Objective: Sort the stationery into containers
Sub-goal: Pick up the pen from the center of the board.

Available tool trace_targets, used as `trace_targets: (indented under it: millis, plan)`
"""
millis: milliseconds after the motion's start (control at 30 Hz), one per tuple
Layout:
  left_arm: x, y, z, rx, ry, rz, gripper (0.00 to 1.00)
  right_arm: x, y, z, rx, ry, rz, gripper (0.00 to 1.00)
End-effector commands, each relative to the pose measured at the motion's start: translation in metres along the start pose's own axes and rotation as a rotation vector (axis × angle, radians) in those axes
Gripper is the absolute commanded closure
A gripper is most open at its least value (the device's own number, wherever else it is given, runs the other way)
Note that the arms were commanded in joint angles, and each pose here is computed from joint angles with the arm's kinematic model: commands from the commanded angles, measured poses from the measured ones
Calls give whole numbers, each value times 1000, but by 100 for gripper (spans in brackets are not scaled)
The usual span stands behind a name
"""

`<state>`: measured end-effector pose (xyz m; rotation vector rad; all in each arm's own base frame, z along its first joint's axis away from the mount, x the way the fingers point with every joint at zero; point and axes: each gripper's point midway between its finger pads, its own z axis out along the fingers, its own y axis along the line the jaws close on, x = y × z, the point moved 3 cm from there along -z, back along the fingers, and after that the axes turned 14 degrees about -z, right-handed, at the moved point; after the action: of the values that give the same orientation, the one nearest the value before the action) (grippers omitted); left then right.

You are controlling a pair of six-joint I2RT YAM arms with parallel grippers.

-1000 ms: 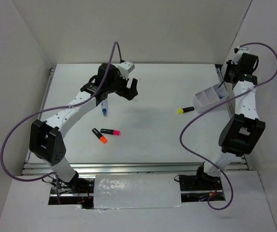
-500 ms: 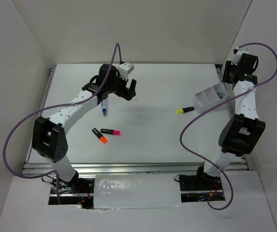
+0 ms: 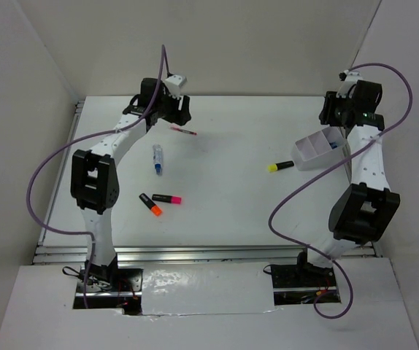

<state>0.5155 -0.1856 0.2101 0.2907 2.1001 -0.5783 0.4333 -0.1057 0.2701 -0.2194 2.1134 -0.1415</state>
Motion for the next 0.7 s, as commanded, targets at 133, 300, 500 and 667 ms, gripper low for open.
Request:
trace_targets:
  millis: [133,300,500,667]
  plan:
    - [-15,56,55,71,-66,-67,24,-21,45,-48,-149,-89,16,51]
    - [-3,86,79,36,-87,-147,14,-13,60,-59,-198,-70,16,50]
    - [16,98,95,63,-63,-238,7,-2,64,-63,-209,-34,7,50]
    - [17,109,105,103,-89,-281,4,-1,67,-64,-218,-25,16,50]
